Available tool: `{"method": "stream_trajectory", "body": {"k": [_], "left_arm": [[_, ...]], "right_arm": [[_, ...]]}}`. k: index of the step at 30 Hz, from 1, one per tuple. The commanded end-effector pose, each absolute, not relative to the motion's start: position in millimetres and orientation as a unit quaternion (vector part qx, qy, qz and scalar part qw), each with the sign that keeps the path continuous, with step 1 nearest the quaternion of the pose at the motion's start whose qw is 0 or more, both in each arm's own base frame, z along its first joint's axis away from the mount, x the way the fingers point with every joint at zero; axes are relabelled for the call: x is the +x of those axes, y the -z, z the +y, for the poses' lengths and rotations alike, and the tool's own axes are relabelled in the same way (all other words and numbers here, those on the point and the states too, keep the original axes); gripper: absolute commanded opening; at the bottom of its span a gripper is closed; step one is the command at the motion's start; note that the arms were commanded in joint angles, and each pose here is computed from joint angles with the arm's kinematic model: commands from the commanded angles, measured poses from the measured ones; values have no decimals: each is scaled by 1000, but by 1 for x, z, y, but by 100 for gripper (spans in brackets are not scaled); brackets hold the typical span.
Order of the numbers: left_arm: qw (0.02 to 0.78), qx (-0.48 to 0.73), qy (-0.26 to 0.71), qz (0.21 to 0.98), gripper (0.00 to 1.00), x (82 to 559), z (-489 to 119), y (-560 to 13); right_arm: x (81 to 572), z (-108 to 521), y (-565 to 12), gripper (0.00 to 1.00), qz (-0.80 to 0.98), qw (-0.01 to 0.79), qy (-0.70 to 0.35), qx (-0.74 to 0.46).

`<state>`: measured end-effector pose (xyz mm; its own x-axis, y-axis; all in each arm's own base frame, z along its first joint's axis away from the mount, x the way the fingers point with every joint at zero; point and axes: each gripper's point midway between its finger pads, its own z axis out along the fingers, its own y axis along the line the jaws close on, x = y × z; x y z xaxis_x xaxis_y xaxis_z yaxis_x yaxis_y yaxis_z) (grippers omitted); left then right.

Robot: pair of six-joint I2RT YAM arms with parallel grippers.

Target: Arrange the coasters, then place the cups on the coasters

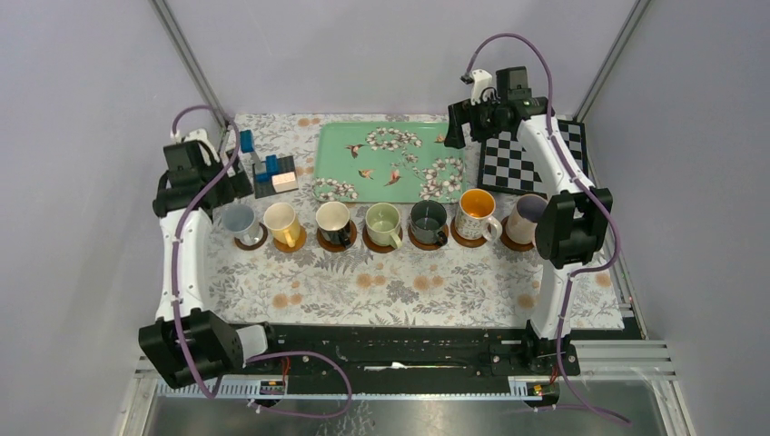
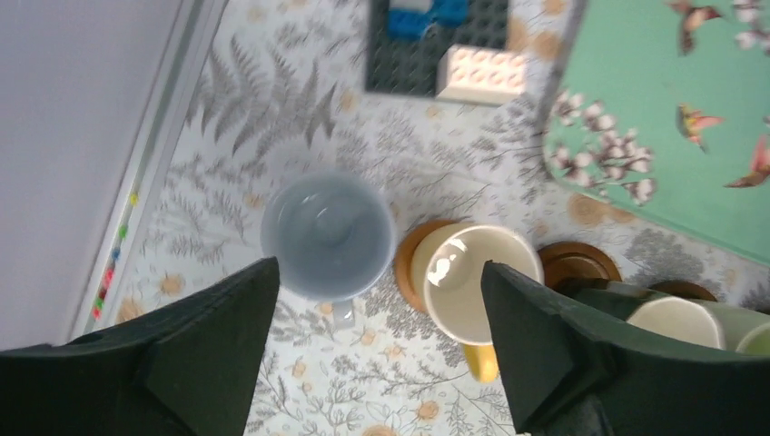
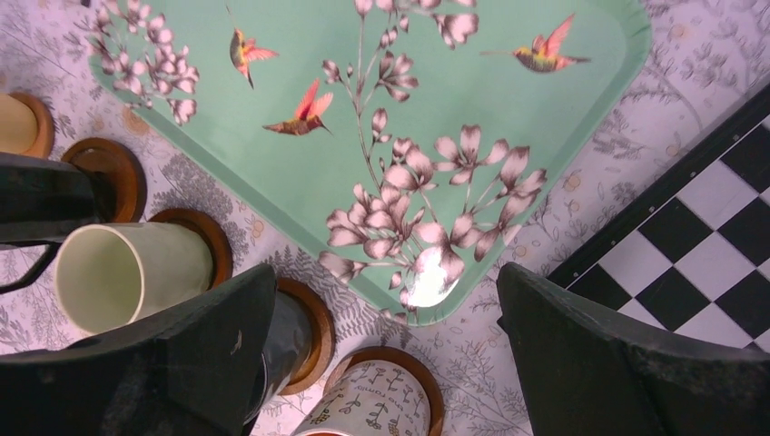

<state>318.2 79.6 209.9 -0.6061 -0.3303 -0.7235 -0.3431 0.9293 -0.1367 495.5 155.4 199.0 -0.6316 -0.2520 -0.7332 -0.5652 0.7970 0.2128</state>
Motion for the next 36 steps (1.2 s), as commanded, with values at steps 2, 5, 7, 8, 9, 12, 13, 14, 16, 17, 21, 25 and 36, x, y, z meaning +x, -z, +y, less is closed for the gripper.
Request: {"method": "stream_trajectory", "body": {"k": [2, 5, 7, 8, 9, 12, 13, 14, 16, 17, 21, 25, 36], "left_arm": [[454, -53, 30, 889, 97, 364, 40, -268], [467, 54, 38, 882, 95, 405, 3, -295], [452, 95, 36, 886, 94, 430, -18, -291], [446, 115, 36, 887, 93, 443, -33, -288], [437, 129, 37, 889, 93, 454, -44, -284], [409, 142, 49, 900, 95, 485, -65, -267], [393, 138, 57, 907, 97, 498, -71, -251], [388, 133, 67, 909, 99, 508, -77, -246], [383, 123, 92, 911, 99, 524, -90, -236], [384, 124, 99, 910, 99, 531, -97, -233], [361, 131, 100, 918, 99, 539, -111, -205], [336, 116, 112, 928, 99, 530, -113, -187], [352, 84, 80, 929, 99, 517, -89, -203]], "right_arm": [[500, 157, -255, 98, 853, 407, -219, -244], [506, 152, -250, 98, 863, 394, -200, -246], [510, 147, -240, 98, 873, 378, -187, -246], [510, 145, -235, 98, 879, 368, -181, -245], [510, 142, -233, 98, 882, 364, -173, -245], [512, 135, -229, 98, 890, 357, -157, -237], [513, 132, -229, 98, 892, 358, -155, -228], [513, 129, -229, 98, 894, 358, -155, -219], [514, 122, -229, 98, 897, 360, -157, -202], [515, 117, -230, 98, 898, 362, -160, -194], [518, 100, -230, 98, 901, 363, -168, -170], [519, 84, -227, 98, 899, 370, -176, -155], [484, 61, -218, 98, 880, 411, -179, -159]]}}
